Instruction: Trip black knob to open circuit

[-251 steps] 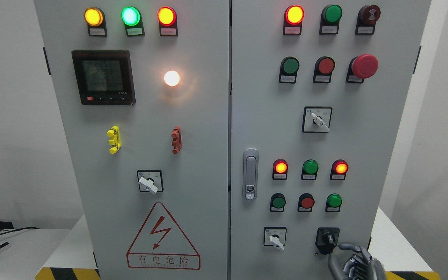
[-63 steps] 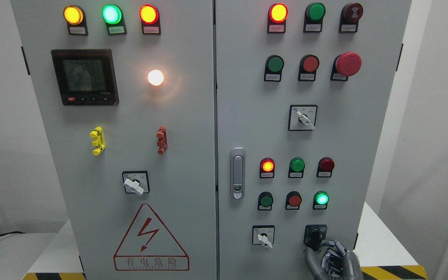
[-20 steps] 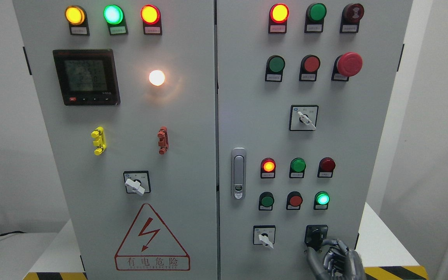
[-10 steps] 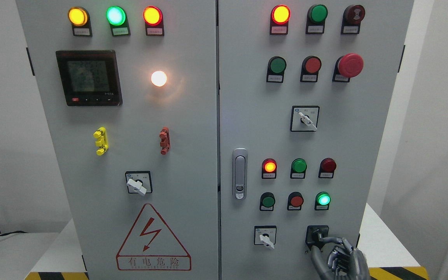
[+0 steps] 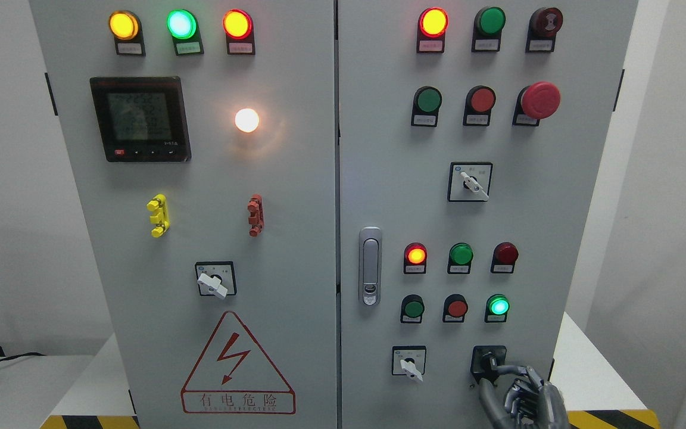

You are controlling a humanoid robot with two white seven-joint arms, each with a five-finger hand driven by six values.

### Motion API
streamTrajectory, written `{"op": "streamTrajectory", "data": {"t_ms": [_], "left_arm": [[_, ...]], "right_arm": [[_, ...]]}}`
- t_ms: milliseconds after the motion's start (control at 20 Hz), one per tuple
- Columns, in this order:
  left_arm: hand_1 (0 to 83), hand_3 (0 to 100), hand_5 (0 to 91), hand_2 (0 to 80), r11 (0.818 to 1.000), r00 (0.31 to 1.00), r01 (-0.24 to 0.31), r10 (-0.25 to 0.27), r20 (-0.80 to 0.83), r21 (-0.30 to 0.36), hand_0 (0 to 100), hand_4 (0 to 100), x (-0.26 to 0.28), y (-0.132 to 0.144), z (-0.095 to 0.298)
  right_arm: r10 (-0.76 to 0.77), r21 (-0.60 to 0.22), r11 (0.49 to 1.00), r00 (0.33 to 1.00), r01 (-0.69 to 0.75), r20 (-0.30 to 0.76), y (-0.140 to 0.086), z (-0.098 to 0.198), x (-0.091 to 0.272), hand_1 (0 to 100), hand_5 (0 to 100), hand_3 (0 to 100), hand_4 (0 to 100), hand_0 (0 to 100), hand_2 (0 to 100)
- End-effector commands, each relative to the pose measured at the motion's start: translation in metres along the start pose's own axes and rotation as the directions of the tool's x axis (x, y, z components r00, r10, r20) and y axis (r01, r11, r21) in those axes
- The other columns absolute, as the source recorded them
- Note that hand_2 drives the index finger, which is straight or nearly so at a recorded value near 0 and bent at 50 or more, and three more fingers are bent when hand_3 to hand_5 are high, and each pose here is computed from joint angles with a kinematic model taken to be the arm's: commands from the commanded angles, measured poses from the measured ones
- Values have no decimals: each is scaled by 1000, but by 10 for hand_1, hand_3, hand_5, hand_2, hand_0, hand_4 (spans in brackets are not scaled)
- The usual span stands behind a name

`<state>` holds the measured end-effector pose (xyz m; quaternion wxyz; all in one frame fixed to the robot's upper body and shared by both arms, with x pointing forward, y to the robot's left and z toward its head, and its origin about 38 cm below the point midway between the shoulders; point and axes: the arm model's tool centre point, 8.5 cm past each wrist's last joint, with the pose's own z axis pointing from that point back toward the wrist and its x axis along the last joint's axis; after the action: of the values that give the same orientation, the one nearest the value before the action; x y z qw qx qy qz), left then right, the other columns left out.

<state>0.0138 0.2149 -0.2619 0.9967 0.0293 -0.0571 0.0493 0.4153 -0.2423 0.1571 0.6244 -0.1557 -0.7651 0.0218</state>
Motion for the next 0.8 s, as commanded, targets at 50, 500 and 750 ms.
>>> {"op": "streamTrajectory", "data": {"t_ms": [50, 500, 750], "left_arm": [[389, 0, 0, 0, 1000, 1000, -4, 4, 0, 2, 120, 0, 0, 1, 0], [389, 0, 0, 0, 1000, 1000, -5, 5, 0, 0, 120, 0, 0, 0, 0], [389, 0, 0, 0, 1000, 1000, -4, 4, 0, 2, 120, 0, 0, 1, 0]], "right_arm": [[24, -20, 1000, 1000, -24, 5, -14, 0, -2, 730, 1000, 913, 1000, 389, 448], [52, -48, 998, 998, -50, 36, -34, 9, -12, 719, 1000, 897, 993, 411, 433], [56, -52, 997, 995, -51, 85, -44, 18, -15, 696, 991, 881, 954, 432, 422]]}}
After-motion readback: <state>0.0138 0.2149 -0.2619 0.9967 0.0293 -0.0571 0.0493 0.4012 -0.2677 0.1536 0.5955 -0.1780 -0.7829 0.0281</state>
